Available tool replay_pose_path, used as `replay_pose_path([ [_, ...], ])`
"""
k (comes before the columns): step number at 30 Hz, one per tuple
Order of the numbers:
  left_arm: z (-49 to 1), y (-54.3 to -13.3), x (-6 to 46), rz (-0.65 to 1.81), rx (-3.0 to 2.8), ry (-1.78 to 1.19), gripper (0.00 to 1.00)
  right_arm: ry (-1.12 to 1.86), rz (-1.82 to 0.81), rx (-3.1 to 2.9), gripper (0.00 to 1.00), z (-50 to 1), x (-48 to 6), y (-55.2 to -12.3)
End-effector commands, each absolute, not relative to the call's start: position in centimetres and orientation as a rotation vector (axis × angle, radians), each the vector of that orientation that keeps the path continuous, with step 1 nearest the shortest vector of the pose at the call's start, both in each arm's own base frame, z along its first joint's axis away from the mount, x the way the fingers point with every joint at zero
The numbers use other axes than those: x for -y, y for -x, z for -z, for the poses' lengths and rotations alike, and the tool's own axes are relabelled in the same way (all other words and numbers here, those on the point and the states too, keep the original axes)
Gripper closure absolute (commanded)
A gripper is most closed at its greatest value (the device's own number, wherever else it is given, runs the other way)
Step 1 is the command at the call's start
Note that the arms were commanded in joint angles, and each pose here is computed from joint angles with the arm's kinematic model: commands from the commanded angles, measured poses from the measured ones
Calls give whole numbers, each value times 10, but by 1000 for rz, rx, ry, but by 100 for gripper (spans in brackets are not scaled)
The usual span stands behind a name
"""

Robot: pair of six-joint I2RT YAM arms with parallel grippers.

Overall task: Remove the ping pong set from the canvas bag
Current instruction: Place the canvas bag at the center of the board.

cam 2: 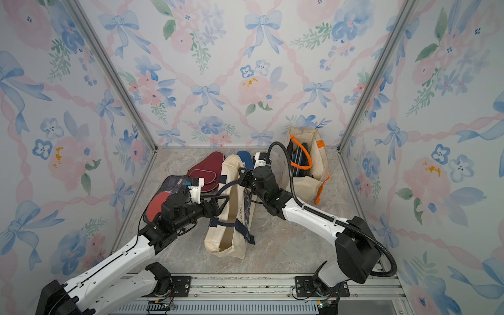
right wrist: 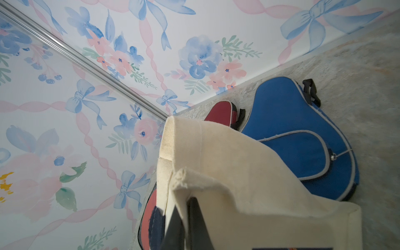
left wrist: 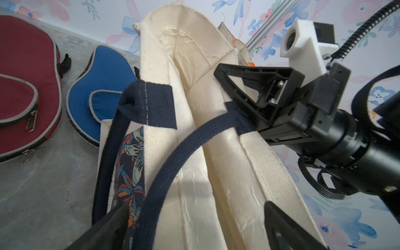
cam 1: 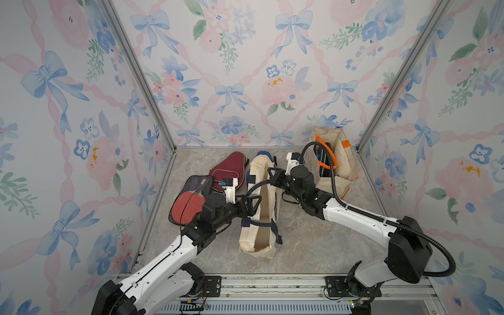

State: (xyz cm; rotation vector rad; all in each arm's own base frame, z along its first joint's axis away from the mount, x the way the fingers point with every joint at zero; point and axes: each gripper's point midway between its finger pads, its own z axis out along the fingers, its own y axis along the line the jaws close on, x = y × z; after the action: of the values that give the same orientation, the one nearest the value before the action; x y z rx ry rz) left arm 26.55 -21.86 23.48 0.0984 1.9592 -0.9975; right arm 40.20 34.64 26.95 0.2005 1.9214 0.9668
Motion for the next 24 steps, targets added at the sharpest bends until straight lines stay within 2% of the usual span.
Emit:
replay_pose_path([
  [1, -267, -261, 228, 1043, -1872, -153, 2, -179, -913, -1936, 100, -266, -356, -408],
  [15, -306, -247, 252, 1057, -1823, -270, 2, -159, -763, -1997, 100, -258, -365, -412],
  [24, -289, -253, 216, 818, -1905, -189, 2, -168, -767, -1990, 100, -260, -361, -413],
])
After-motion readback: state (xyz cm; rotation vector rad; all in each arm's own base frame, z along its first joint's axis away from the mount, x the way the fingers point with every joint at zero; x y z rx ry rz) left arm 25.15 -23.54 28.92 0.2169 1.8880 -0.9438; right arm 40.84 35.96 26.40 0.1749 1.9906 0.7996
